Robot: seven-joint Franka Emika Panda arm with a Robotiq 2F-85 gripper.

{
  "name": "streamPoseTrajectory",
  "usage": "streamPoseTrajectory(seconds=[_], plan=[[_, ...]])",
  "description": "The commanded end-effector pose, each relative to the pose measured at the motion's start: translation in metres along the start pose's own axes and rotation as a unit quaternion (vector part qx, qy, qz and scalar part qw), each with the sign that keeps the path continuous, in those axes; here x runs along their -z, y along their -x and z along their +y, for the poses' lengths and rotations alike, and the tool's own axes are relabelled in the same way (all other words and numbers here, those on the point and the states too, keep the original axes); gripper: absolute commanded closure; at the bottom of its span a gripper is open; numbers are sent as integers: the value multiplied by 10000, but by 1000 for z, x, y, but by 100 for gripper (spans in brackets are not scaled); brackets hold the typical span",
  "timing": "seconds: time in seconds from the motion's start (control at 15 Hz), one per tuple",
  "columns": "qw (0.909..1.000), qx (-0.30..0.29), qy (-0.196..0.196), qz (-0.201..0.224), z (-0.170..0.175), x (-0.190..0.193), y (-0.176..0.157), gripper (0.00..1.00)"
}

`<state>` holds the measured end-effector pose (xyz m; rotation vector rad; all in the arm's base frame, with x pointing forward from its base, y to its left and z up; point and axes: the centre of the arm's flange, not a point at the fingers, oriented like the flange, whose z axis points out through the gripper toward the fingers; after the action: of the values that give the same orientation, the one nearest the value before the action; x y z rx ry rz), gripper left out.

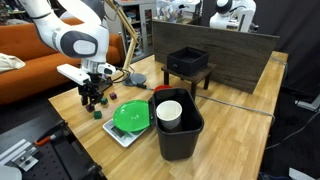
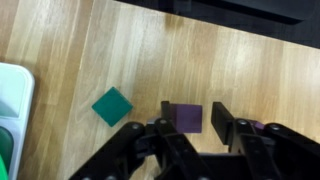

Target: Move the purple block on the left forward

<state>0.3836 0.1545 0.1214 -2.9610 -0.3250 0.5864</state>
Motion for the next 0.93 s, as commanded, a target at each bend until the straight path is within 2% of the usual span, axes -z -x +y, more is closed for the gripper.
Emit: streamPoseTrajectory(seconds=[0.0, 0.2, 0.4, 0.73, 0.87], plan=[[9999, 67, -8, -119, -2, -7, -6, 68], [9999, 87, -11, -145, -4, -8, -8, 72], [9999, 58, -75, -42, -7, -2, 3, 93], [9999, -55, -148, -36, -7, 0, 37, 93], [9988, -200, -450, 73, -2, 4, 57, 93]])
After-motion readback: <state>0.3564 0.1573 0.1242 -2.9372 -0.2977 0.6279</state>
